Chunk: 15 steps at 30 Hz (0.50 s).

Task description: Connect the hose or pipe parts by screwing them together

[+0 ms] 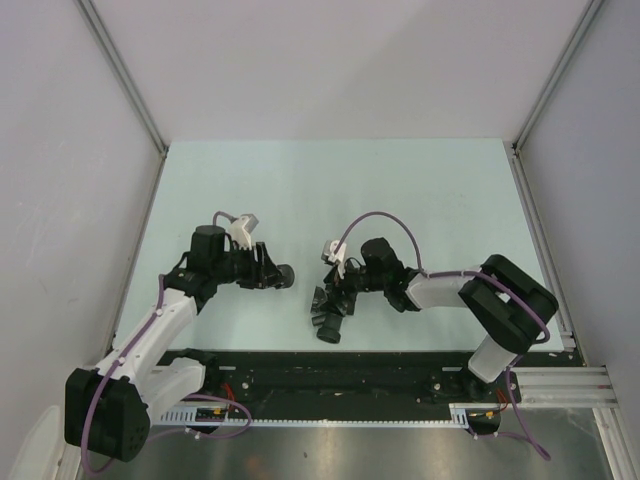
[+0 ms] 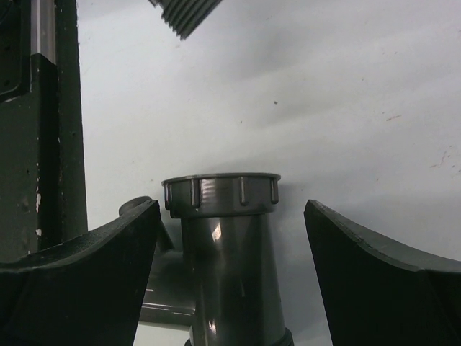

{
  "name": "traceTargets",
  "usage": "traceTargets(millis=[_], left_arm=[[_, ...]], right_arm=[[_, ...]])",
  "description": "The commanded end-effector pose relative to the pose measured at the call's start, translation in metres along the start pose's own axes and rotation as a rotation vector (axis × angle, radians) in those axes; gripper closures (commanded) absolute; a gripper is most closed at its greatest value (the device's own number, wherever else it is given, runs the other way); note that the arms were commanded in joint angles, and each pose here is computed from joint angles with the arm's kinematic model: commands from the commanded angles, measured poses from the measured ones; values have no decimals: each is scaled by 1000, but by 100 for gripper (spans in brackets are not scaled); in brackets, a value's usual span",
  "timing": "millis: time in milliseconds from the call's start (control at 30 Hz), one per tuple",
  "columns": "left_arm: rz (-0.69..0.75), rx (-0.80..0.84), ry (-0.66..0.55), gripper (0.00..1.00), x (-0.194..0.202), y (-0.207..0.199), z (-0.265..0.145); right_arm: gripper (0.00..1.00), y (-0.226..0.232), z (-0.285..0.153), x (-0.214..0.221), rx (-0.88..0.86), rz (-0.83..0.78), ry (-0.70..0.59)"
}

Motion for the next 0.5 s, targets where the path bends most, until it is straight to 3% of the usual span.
traceTargets(millis=[0, 467], left_arm=[[0, 41, -21, 100, -5, -8, -1], [0, 43, -16, 100, -4, -8, 0]], right_arm=[[15, 4, 6, 7, -31, -34, -17], [16, 6, 16, 13, -55, -89, -55]])
Point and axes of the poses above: each gripper's point midway between its finger pads, its own z axis out along the fingers, its own y axis along the line the jaws close on, x = y × z, the point moved 2 cm from there along -z, back along the fingers, and after that the axes turned 4 degrees about -z, right-handed, at the moved point
